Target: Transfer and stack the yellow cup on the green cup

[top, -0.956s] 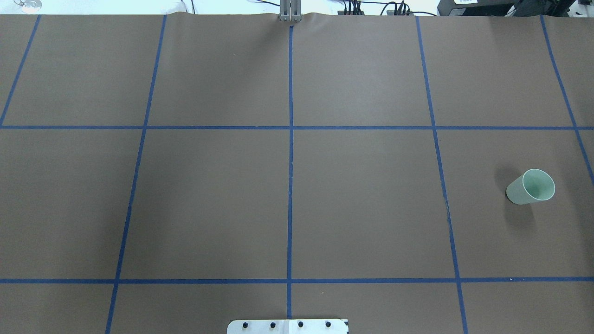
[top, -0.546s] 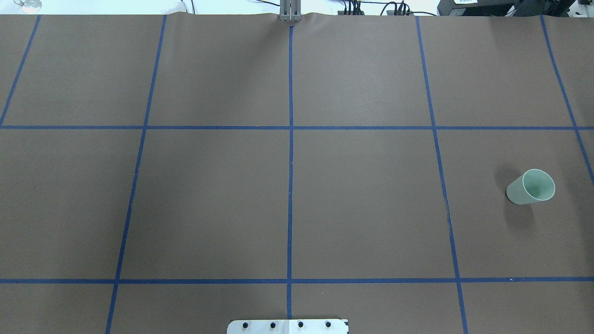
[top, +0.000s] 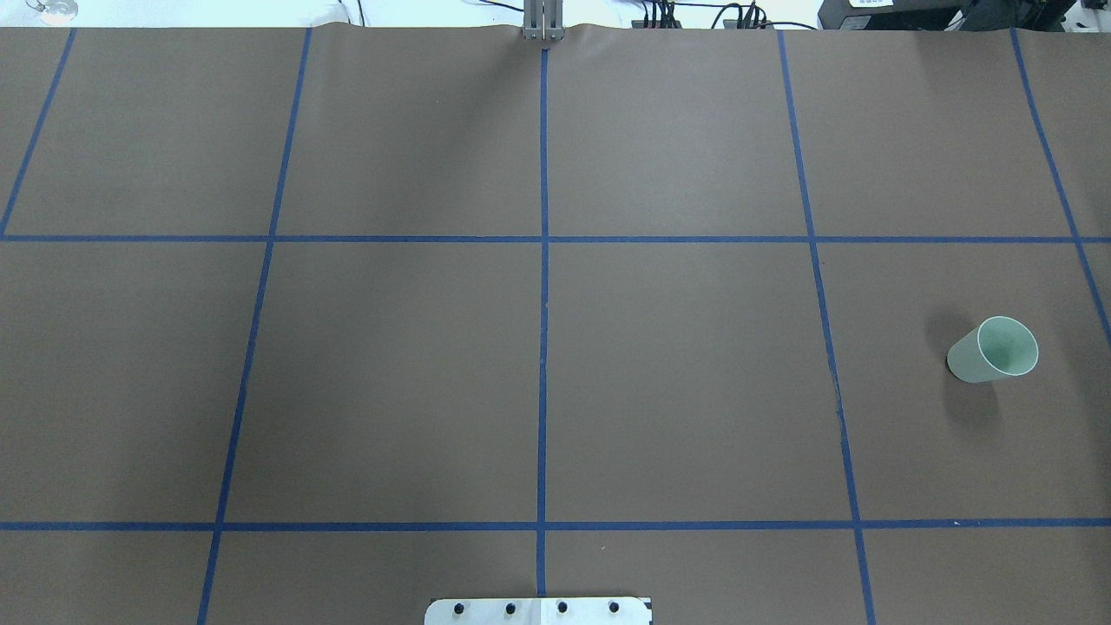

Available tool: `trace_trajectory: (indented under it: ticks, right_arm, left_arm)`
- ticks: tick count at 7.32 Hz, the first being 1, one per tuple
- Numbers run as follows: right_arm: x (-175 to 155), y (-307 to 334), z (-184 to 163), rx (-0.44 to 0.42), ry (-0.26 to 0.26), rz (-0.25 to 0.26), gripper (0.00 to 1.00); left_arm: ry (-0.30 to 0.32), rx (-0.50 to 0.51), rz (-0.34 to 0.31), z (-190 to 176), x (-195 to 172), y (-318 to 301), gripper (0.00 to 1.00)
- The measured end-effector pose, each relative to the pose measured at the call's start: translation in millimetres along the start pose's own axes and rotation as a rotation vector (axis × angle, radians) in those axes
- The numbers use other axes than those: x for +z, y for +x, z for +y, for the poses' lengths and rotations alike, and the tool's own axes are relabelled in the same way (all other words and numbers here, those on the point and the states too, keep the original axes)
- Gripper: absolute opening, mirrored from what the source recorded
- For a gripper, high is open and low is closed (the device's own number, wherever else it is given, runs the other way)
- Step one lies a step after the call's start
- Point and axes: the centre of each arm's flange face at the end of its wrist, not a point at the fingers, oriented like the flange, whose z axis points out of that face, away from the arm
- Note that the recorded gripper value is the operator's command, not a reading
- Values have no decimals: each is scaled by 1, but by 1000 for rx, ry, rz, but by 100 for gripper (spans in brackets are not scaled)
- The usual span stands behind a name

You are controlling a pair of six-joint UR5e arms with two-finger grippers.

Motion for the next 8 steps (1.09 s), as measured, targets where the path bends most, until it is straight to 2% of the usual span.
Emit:
trace_trajectory:
  ticks: [2,4,6,8]
  right_arm:
    - [8,9,7,19,-18,4,100]
    - [12,13,10,27,-26,8,100]
    - [12,14,11,28,-27,10,100]
    - [14,15,13,28,-32,12,100]
  left_arm:
    - [79,-137,-208,43,20,15,100]
    - [126,-282,-414,89,40,12,100]
    - [169,-406,-648,122,63,-41,100]
    - [184,-429,-924,156,93,-129,100]
